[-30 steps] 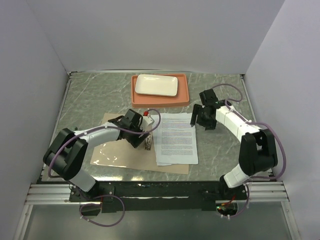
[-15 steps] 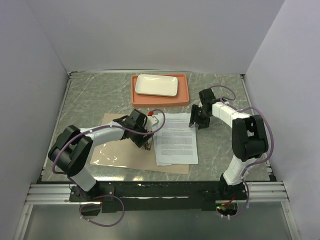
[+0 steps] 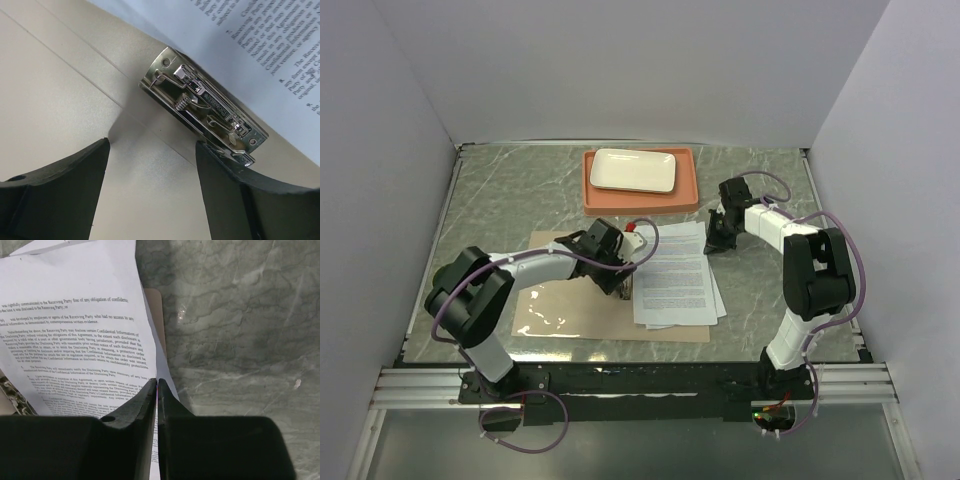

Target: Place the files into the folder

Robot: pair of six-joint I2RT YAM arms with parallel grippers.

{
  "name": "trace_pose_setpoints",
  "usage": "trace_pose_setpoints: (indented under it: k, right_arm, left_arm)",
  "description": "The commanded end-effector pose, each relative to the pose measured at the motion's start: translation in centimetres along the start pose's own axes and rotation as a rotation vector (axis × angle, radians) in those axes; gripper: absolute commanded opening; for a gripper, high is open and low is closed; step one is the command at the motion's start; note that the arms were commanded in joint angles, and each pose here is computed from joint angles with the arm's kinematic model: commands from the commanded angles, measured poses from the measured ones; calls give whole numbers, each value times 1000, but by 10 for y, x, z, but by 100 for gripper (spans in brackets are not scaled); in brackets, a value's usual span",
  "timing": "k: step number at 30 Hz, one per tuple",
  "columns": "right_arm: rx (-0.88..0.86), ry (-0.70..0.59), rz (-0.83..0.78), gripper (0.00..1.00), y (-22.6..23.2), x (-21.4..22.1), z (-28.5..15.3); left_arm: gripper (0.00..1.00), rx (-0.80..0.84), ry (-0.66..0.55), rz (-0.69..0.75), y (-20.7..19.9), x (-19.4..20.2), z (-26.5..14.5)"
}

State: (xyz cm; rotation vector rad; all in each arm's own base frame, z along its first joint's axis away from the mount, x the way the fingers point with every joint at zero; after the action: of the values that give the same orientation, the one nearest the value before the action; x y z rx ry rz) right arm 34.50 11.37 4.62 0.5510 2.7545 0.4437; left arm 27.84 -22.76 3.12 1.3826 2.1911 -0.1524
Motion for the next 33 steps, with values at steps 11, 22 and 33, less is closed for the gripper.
trace_pose_setpoints:
  k: [11, 22, 33]
  right_arm:
    - [-133, -115, 19, 0, 25, -8, -61]
    - [-355, -120, -59, 0, 84, 15, -118]
    - [-555, -162, -216, 0, 178, 51, -201]
  left_arm:
    - [77, 122, 36, -20, -37, -13, 3]
    - [96, -98, -137, -161, 77, -54, -78]
    - [96, -213, -320, -345, 144, -26, -160]
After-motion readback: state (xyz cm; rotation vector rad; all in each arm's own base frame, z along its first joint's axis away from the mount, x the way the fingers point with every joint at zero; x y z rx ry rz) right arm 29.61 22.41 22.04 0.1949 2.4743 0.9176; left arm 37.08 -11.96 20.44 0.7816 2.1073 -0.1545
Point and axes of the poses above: each gripper's point midway between its finger pads, its own z axis out along the fingers, its own y axis along the line the jaws close on, x = y × z, the point moved 1 cm from there along -z, back along the fingers, and after that the axes turned 12 degrees about z, right-handed, at the moved point
